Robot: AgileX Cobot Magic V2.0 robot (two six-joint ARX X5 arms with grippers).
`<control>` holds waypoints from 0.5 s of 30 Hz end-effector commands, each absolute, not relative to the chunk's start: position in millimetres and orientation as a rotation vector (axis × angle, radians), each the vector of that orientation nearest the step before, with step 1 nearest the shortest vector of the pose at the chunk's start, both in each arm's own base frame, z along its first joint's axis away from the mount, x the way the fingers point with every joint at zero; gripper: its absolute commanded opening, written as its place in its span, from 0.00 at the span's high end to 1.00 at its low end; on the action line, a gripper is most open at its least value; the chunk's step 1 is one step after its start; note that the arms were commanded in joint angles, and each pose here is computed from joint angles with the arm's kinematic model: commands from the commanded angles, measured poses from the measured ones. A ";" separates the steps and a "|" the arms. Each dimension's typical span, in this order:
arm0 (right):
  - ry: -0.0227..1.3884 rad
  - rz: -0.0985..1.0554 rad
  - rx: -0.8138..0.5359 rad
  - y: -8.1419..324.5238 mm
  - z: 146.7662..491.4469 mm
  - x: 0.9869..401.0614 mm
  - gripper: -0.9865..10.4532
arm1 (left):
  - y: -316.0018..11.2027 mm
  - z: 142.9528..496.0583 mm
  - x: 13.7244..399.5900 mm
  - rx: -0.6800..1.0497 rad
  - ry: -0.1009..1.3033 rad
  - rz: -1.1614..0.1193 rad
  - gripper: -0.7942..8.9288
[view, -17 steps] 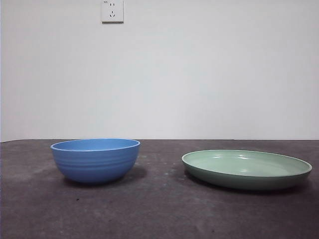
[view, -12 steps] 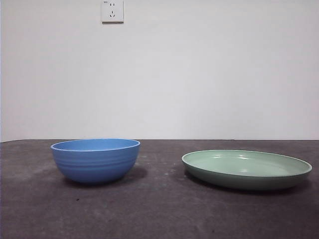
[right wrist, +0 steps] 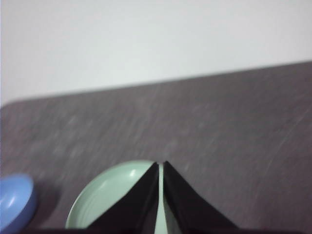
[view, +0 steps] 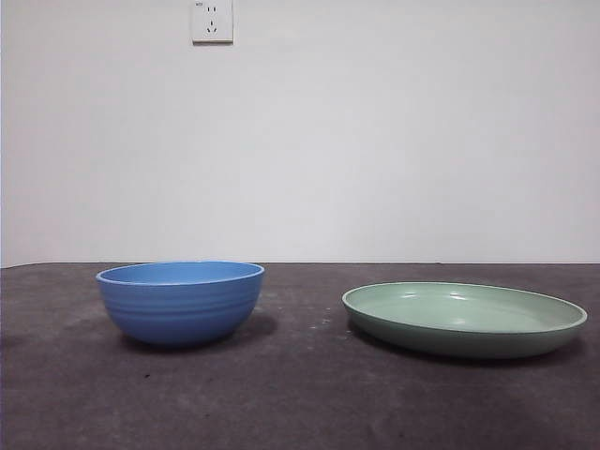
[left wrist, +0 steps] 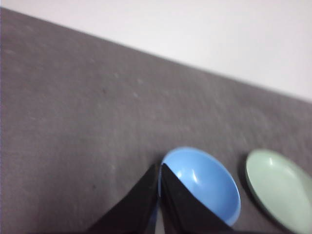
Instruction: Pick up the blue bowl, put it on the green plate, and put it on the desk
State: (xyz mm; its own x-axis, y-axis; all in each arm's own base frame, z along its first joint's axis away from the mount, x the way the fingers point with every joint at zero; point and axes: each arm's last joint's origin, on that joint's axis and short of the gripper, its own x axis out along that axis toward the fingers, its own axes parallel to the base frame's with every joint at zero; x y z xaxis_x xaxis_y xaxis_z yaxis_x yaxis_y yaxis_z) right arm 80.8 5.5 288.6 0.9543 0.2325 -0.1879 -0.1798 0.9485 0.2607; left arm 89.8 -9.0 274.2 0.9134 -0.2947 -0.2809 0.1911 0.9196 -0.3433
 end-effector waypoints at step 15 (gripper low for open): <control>0.708 0.559 0.140 16.2 321.0 108.2 0.91 | -28.8 307.1 117.2 -0.133 0.669 -0.670 0.91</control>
